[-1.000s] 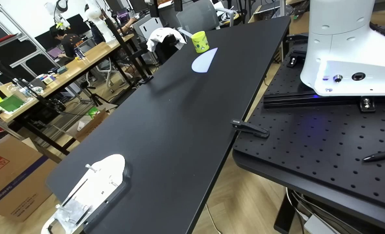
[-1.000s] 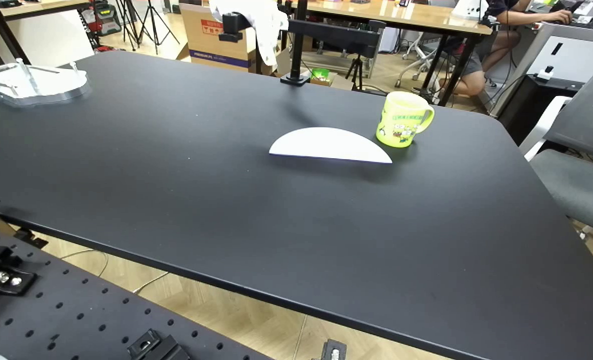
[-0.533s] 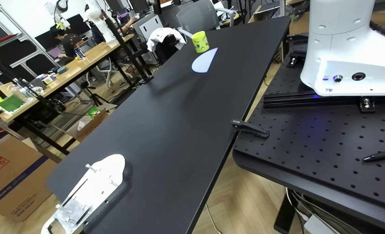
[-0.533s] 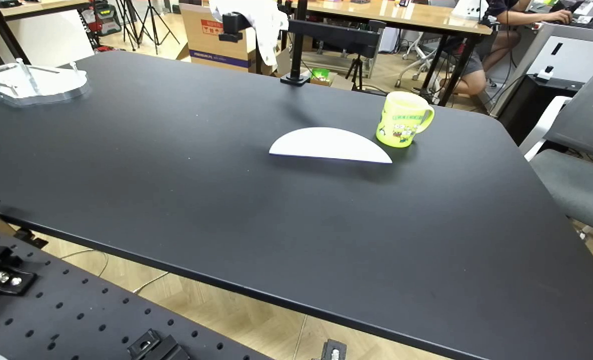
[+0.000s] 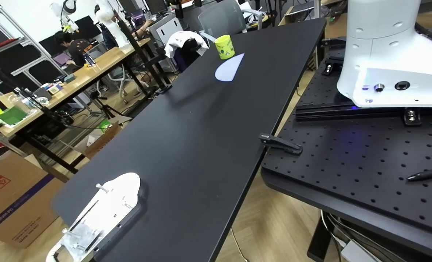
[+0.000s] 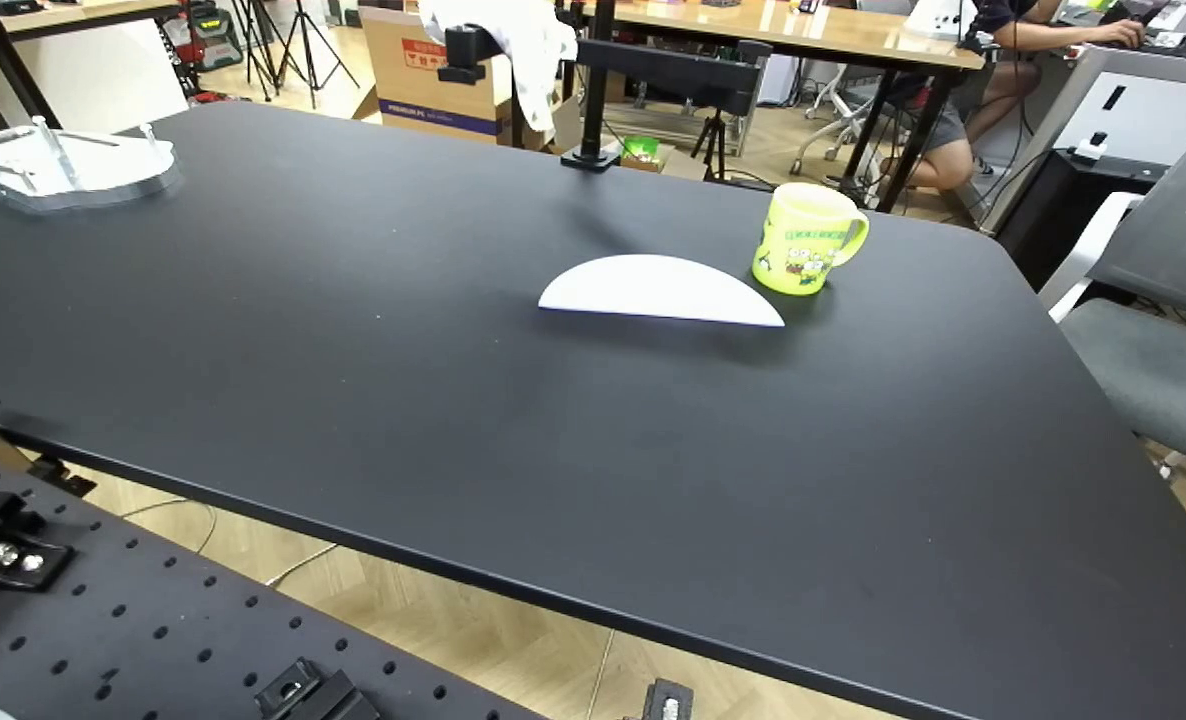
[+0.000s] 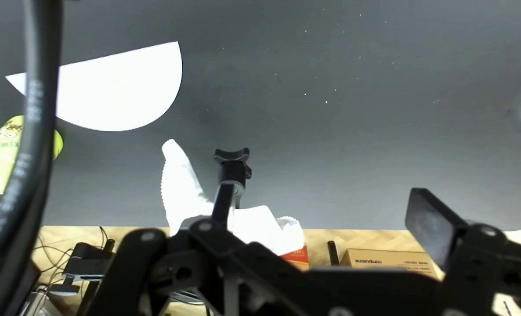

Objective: Remove the white cloth from the black stand

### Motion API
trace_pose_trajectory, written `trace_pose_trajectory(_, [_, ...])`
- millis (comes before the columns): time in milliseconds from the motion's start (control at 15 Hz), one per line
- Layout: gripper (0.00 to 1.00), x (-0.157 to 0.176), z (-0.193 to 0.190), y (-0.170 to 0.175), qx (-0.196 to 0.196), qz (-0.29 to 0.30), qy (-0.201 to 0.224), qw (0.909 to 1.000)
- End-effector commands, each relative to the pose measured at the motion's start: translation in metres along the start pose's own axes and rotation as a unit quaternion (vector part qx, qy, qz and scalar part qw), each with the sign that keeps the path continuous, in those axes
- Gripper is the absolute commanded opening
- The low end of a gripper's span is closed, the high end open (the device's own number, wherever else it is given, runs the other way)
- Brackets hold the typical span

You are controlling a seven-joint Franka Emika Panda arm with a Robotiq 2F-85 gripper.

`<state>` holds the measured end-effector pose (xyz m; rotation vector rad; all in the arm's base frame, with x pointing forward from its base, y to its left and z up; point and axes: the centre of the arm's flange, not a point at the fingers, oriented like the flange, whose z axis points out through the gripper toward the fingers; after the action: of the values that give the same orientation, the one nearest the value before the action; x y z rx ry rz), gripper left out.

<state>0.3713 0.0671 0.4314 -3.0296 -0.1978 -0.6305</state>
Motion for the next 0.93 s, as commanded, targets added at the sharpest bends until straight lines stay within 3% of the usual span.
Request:
trace_pose_trajectory(0, [1.00, 0.013, 0.010, 0.015, -0.025, 0.012, 0.006, 0.9996])
trace_pose_trajectory(400, [1.00, 0.053, 0.042, 0.072, -0.078, 0.005, 0.038, 0.9962])
trace_pose_trajectory(867, [1.00, 0.098, 0.078, 0.068, -0.058, -0.011, 0.042, 0.9974])
